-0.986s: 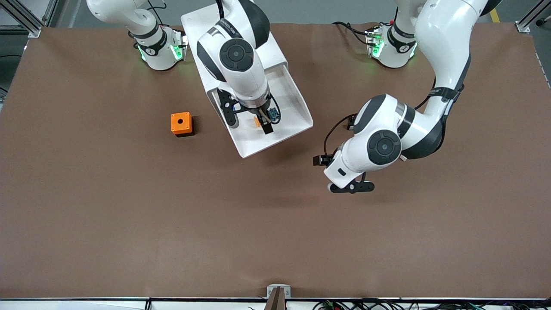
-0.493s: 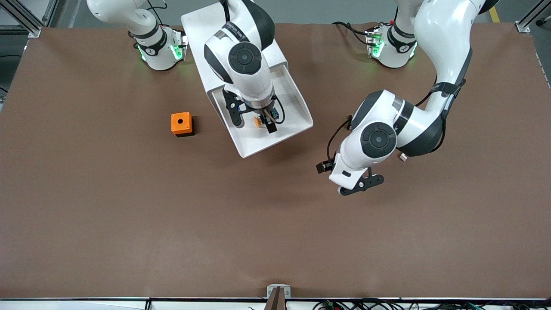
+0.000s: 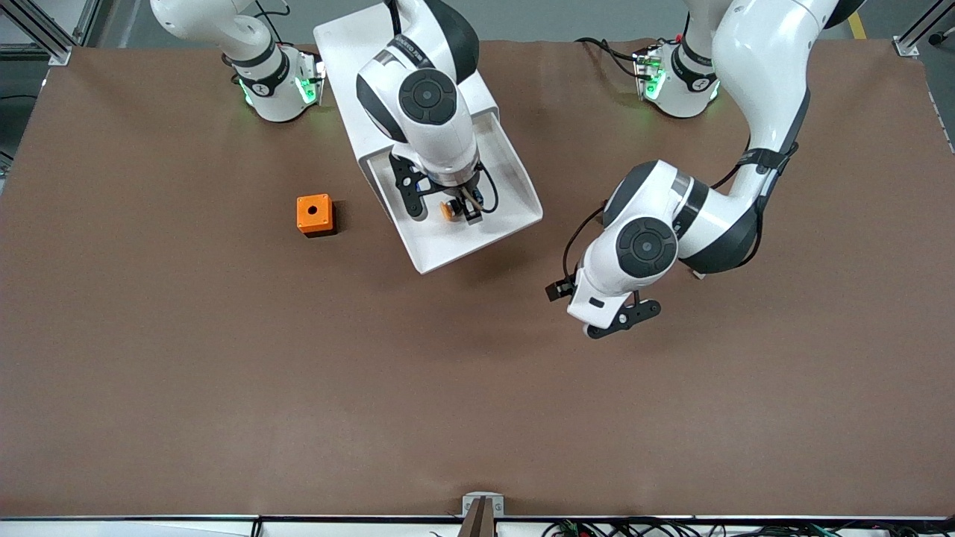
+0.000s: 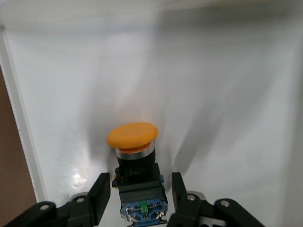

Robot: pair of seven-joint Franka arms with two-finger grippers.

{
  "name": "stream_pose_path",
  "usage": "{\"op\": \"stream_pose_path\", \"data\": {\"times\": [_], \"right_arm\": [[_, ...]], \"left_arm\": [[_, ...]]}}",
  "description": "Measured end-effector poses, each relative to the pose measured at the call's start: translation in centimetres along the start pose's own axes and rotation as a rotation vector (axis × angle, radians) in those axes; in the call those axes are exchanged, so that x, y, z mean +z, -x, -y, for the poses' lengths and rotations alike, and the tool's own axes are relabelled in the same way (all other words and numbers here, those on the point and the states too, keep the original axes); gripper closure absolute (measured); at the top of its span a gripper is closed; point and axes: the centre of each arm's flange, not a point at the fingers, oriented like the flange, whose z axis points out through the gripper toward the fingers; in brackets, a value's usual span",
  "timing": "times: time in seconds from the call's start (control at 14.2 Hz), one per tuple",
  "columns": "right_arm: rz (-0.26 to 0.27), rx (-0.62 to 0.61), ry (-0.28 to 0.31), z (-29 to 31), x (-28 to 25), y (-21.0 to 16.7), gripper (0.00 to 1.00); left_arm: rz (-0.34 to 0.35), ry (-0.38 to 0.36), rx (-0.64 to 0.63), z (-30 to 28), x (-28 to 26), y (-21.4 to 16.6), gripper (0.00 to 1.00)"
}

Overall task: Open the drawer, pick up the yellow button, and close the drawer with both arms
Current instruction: 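Lift the yellow button out with the right gripper while the left gripper moves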

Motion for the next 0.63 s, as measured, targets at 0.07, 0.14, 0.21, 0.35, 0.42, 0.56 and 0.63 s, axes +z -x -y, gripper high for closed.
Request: {"op": "stream_pose_path", "data": {"times": [0.07, 0.14, 0.21, 0.35, 0.42, 0.56, 0.63], "right_arm": [[0.0, 0.0, -0.001, 0.0, 0.0, 0.0, 0.55], [0.0, 0.0, -0.001, 0.0, 0.0, 0.0, 0.59], [0.0, 0.0, -0.001, 0.0, 0.0, 0.0, 0.59], [0.001, 0.0, -0.003, 0.1, -0.1, 0.0, 0.59], [0.003, 0.0, -0.008, 0.2, -0.4, 0.1, 0.59], [0.013, 0.0, -0.031, 0.6, -1.6, 0.2, 0.59], [0.018, 0.002, -0.044, 0.9, -2.4, 0.1, 0.59]], "left_arm": [[0.003, -0.002, -0.001, 0.0, 0.2, 0.0, 0.0], [0.004, -0.003, -0.001, 0.0, 0.3, -0.1, 0.0], [0.005, -0.003, -0.001, 0.0, 0.4, -0.1, 0.0], [0.005, -0.003, -0.002, 0.0, 0.4, -0.1, 0.0], [0.005, -0.003, -0.005, 0.0, 0.4, -0.1, 0.0], [0.002, -0.002, -0.009, -0.5, 0.4, 0.4, 0.0], [0.0, -0.002, -0.01, -1.0, 0.5, 1.0, 0.0]]}}
